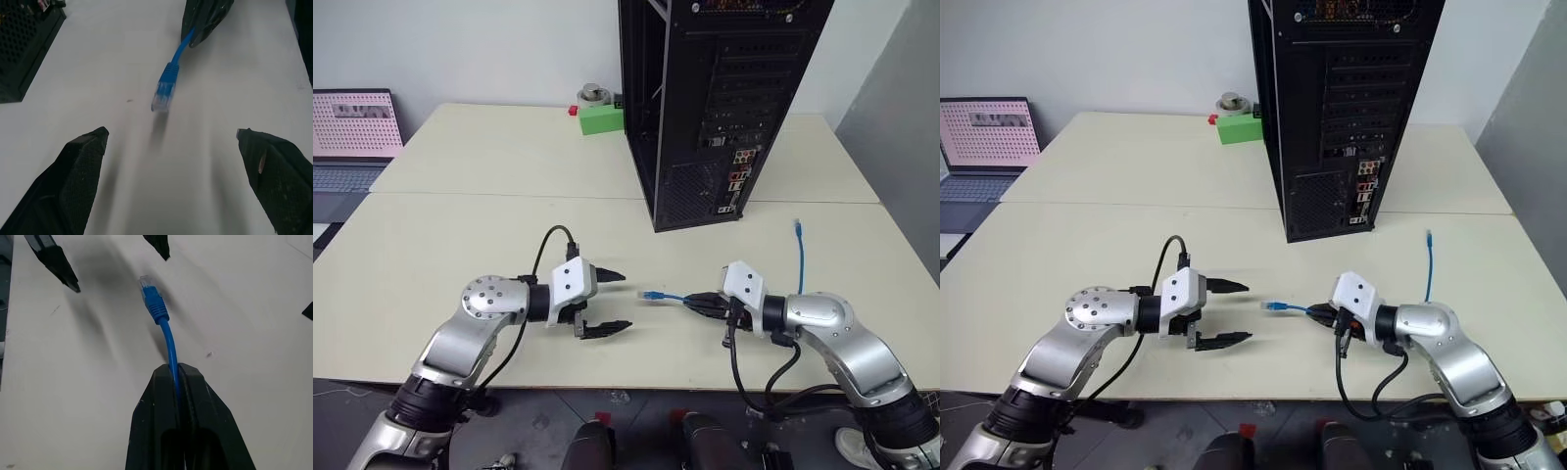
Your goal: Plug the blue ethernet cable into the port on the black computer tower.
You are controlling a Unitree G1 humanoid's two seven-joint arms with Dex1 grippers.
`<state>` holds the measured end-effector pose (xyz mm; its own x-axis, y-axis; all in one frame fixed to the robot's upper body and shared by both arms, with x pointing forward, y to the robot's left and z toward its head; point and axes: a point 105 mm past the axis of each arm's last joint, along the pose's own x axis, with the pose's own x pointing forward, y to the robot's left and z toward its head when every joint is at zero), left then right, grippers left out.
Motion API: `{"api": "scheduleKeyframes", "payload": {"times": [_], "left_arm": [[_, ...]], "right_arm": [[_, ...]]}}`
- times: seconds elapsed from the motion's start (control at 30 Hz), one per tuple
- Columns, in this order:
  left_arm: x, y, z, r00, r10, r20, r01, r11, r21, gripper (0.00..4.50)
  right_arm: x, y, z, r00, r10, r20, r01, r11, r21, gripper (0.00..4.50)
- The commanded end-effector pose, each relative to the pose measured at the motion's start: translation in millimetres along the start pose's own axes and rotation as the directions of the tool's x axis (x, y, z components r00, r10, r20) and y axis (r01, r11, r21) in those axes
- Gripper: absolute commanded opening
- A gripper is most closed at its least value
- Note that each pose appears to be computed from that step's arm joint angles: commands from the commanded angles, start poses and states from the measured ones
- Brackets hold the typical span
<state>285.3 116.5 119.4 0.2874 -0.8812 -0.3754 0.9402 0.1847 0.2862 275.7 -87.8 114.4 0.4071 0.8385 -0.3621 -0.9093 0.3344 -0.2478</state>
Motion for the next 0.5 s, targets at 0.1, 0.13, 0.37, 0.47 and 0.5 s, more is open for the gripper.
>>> {"api": "scheduleKeyframes", "payload": {"times": [0.1, 0.13, 0.37, 0.47, 0.5], "left_arm": [[7.6, 2.3, 10.2, 0.999, -0.034, 0.038, 0.033, 0.999, 0.018, 4.5], [8.6, 1.8, 11.1, 0.998, -0.041, 0.044, 0.04, 0.999, 0.02, 4.5], [12.0, -1.5, 11.0, 0.994, -0.092, 0.051, 0.091, 0.996, 0.012, 4.06], [13.5, -0.6, 10.0, 0.994, -0.098, 0.05, 0.097, 0.995, 0.006, 3.43], [14.0, -0.4, 9.9, 0.994, -0.1, 0.05, 0.099, 0.995, 0.005, 3.22]], "right_arm": [[1.1, 4.1, 17.0, 0.999, 0.036, 0.024, -0.034, 0.997, -0.066, 0.07], [1.4, 4.7, 17.6, 0.999, 0.04, 0.025, -0.038, 0.997, -0.07, 0.07], [2.7, 7.7, 21.1, 0.998, 0.055, 0.03, -0.052, 0.996, -0.078, 0.0], [3.3, 8.6, 23.4, 0.997, 0.061, 0.035, -0.058, 0.995, -0.081, 0.0], [3.4, 8.9, 23.9, 0.997, 0.064, 0.036, -0.061, 0.995, -0.081, 0.0]]}}
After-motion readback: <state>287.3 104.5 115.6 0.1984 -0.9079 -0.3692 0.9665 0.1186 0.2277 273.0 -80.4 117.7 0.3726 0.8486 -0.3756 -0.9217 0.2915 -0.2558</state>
